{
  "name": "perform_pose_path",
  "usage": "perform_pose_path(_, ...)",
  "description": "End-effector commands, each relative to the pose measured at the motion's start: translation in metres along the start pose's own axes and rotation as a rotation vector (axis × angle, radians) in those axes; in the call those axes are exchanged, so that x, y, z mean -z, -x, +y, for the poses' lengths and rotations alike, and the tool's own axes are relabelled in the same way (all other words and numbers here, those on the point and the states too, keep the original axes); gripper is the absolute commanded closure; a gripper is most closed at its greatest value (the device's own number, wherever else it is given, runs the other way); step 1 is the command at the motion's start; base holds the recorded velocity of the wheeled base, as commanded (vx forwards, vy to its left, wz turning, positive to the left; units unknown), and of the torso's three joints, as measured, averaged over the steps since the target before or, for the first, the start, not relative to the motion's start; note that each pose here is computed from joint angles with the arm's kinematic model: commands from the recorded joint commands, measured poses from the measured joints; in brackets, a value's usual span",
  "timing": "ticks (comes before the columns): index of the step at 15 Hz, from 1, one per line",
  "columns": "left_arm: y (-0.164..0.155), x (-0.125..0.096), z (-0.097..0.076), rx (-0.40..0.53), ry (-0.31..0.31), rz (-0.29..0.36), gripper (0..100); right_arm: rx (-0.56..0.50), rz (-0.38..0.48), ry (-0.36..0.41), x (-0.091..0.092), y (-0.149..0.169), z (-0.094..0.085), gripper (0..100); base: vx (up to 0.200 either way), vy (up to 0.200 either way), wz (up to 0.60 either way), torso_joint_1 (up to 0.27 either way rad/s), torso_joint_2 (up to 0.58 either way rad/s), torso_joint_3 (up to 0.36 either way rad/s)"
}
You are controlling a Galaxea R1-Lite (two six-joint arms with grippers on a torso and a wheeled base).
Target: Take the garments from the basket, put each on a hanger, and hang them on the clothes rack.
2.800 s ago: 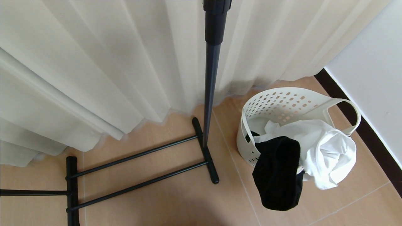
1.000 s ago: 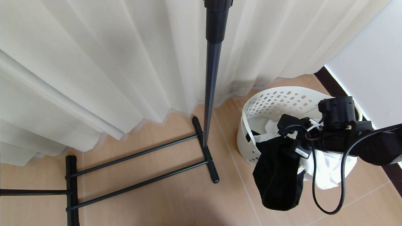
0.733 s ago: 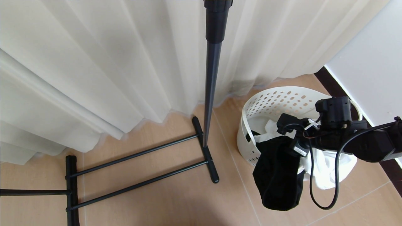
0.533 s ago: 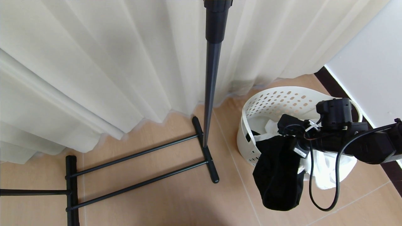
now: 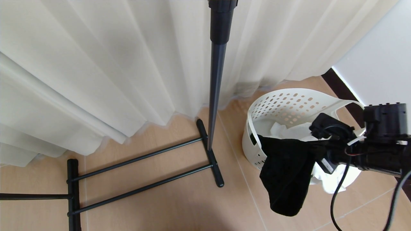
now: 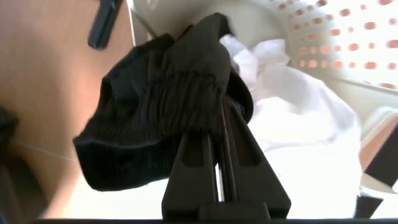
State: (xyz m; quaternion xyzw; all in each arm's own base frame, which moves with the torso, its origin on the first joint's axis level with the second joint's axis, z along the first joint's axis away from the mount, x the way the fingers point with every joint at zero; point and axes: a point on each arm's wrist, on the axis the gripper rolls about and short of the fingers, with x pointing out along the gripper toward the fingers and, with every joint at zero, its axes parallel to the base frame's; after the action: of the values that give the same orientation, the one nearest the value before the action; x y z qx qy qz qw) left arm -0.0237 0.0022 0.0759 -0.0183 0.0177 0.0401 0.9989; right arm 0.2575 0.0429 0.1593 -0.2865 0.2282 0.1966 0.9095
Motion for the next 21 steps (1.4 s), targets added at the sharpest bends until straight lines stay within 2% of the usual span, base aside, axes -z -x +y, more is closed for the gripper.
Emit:
perform_pose_path(1,0.0,0.0,0.0,0.0,0.0,0.0,0,0.064,-0.135,-0.034,-0.003,0.065,0.009,100,0.0,0.0,0.0,0.0,0.0,0.0)
perform_pose_path(4,0.0,0.0,0.0,0.0,0.001,0.0,0,0.084,-0.32,-0.072,-0.015,0.123,0.021,100,0.0,0.0,0.0,0.0,0.0,0.0)
perform_pose_path(5,0.0,0.0,0.0,0.0,0.001,0.0,0,0.086,-0.329,-0.071,-0.016,0.126,0.021,100,0.0,0.0,0.0,0.0,0.0,0.0)
perform_pose_path(7,0.0,0.0,0.0,0.0,0.001,0.0,0,0.076,-0.462,-0.038,-0.019,0.16,0.031,100,0.0,0.0,0.0,0.0,0.0,0.0)
perform_pose_path(8,0.0,0.0,0.0,0.001,0.0,0.0,0,0.071,-0.49,-0.031,-0.015,0.169,0.035,100,0.0,0.0,0.0,0.0,0.0,0.0)
perform_pose_path(13,0.0,0.0,0.0,0.001,0.0,0.0,0,0.06,-0.47,-0.032,-0.015,0.163,0.036,100,0.0,0.0,0.0,0.002,0.0,0.039)
perform_pose_path(21,0.0,0.0,0.0,0.001,0.0,0.0,0,0.046,-0.446,-0.032,-0.015,0.156,0.037,100,0.0,0.0,0.0,-0.002,0.0,0.189)
